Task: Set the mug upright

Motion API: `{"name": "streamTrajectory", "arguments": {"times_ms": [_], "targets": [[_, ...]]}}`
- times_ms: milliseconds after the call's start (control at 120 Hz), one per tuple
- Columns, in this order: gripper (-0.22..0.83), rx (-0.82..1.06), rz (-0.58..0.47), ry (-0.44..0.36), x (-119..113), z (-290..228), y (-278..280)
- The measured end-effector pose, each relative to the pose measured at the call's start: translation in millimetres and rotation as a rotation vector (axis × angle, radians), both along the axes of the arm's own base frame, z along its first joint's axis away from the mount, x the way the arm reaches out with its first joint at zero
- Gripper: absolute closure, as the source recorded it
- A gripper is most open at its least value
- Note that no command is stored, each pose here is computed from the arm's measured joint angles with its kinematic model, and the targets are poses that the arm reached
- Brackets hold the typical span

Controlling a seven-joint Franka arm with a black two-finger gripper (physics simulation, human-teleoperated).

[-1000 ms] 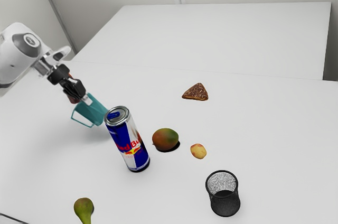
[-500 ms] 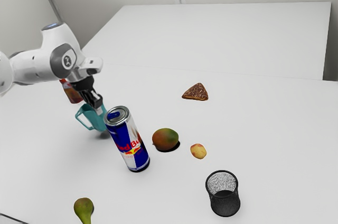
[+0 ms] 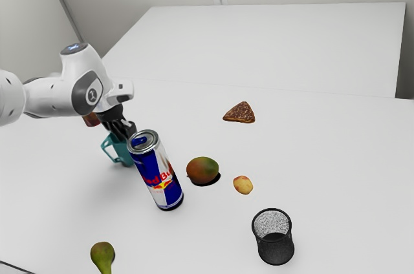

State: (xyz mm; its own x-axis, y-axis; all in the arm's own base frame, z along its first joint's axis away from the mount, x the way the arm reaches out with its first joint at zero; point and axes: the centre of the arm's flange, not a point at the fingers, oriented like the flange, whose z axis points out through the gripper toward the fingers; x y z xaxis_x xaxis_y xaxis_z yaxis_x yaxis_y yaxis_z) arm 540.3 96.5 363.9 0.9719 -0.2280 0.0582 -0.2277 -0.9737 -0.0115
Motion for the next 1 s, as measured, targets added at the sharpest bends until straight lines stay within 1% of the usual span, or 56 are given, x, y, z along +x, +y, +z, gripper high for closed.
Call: {"name": "streamTrajectory", "arguments": {"times_ms": [67,142,267,333,550,658,775,1000], "targets": [[0.25,0.000,0.016,-0.004,-0.2,0.5,0.8],[0.18,0.000,0.030,-0.011,-0.3,4.7,1.0],[0.10,0.001,0.045,-0.039,0.3,32.9,-1.8],[0.07,0.000,0.052,-0.067,10.5,64.7,-2.6],[0.03,-0.017,0.075,-0.150,45.5,188.7,-7.4],[0.02,-0.019,0.070,-0.154,48.5,234.7,-18.4],[0.01,-0.021,0.052,-0.130,44.3,263.9,-37.1],[0.00,-0.028,0.046,-0.066,35.8,272.0,-53.8]]}}
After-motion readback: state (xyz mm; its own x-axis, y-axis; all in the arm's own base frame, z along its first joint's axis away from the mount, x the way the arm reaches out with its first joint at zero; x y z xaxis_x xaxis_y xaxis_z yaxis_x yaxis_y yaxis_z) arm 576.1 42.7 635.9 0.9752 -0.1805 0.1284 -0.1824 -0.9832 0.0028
